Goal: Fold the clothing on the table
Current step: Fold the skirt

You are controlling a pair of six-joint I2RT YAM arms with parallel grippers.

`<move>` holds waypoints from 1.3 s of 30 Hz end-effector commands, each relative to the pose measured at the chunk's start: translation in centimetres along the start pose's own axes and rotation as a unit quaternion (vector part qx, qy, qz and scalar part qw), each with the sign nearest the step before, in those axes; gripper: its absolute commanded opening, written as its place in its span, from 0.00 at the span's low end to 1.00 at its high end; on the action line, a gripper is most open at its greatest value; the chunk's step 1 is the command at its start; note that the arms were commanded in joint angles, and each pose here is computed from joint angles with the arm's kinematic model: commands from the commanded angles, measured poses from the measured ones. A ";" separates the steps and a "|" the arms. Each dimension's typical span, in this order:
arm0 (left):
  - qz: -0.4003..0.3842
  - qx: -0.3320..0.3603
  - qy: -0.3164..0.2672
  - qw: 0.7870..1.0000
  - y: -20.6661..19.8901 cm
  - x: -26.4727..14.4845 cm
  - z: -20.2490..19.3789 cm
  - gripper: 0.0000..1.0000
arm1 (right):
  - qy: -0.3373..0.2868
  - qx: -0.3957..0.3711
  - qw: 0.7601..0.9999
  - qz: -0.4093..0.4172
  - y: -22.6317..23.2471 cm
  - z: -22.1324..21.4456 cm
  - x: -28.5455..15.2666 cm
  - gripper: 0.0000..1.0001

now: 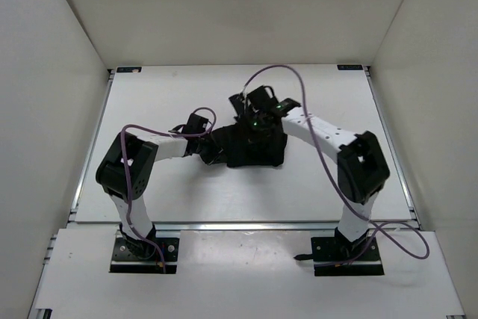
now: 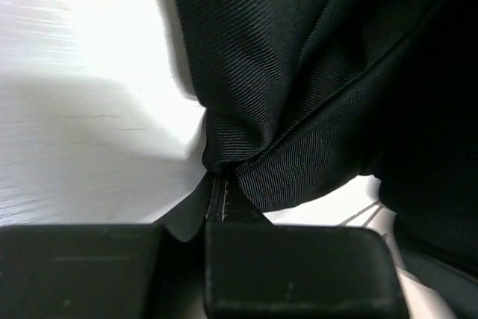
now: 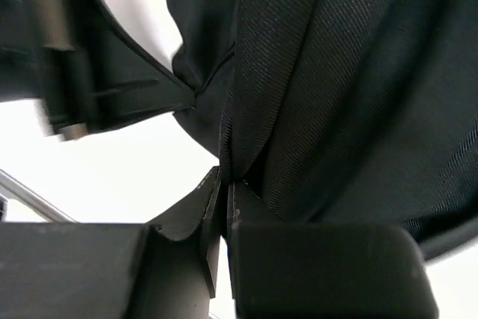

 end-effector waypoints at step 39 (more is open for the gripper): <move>-0.065 -0.057 -0.202 0.976 2.8 -16.4 5.4 0.62 | -0.027 0.002 0.998 0.060 3.2 1.0 -6.3 0.62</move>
Point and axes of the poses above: each gripper's point midway between its finger pads, its own x axis out along the fingers, its own y axis along the line the jaws close on, z = x × y, the point moved 1 cm from there along -x, back along the fingers, and after that the axes turned 13 degrees about x, right-handed, at the moved point
